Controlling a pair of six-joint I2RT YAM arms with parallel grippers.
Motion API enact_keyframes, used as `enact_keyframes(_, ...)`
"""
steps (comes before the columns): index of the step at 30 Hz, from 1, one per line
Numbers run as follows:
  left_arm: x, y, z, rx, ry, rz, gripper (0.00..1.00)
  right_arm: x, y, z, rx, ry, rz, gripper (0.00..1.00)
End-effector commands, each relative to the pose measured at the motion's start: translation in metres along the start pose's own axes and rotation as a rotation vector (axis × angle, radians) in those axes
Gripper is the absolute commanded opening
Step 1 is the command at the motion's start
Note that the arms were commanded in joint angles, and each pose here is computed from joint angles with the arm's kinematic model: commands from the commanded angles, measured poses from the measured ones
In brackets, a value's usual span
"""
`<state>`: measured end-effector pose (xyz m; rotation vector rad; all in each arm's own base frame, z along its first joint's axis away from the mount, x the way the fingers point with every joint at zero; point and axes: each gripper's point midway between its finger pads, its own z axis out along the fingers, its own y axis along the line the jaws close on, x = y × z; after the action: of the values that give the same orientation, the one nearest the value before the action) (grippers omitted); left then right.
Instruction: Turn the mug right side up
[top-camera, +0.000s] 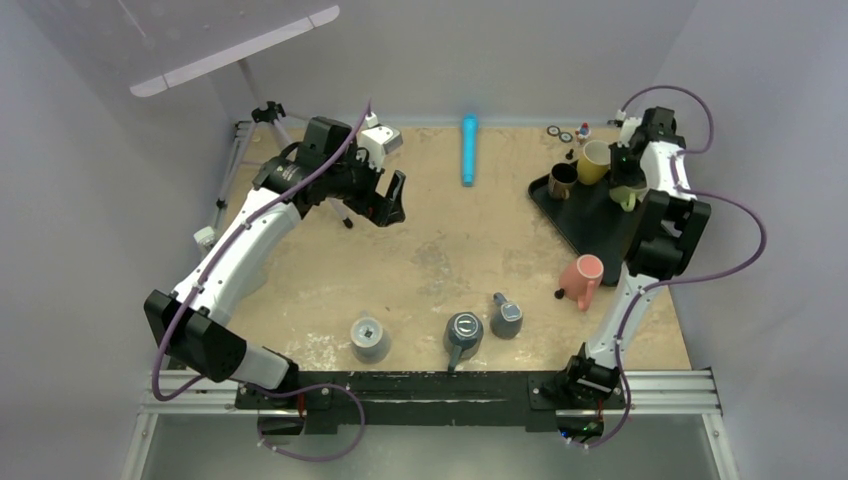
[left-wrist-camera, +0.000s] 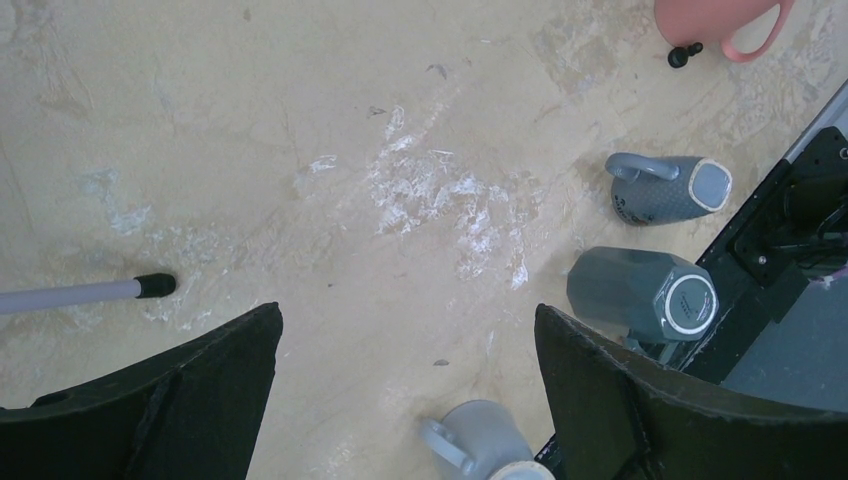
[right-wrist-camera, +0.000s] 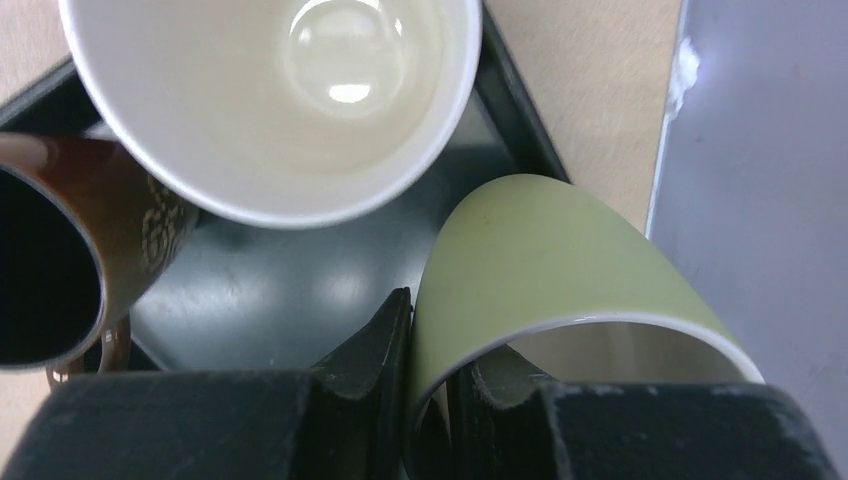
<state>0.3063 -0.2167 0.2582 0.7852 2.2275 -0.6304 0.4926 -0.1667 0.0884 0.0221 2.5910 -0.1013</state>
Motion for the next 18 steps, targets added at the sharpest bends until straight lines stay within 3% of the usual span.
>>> enact_keyframes(1, -0.02, -0.002, -0.01, 0.001, -0.058, 0.043, 1.0, -0.009, 0.003, -0.039, 0.0, -0.068, -0.023, 0.0)
enact_keyframes(15, -0.02, -0.002, -0.005, 0.015, -0.053, 0.036, 1.0, 0.003, 0.011, -0.007, -0.063, -0.037, -0.053, 0.01)
enact_keyframes(18, -0.021, 0.0, -0.005, 0.005, -0.051, 0.035, 1.0, 0.001, 0.007, -0.01, -0.033, -0.047, -0.046, 0.23)
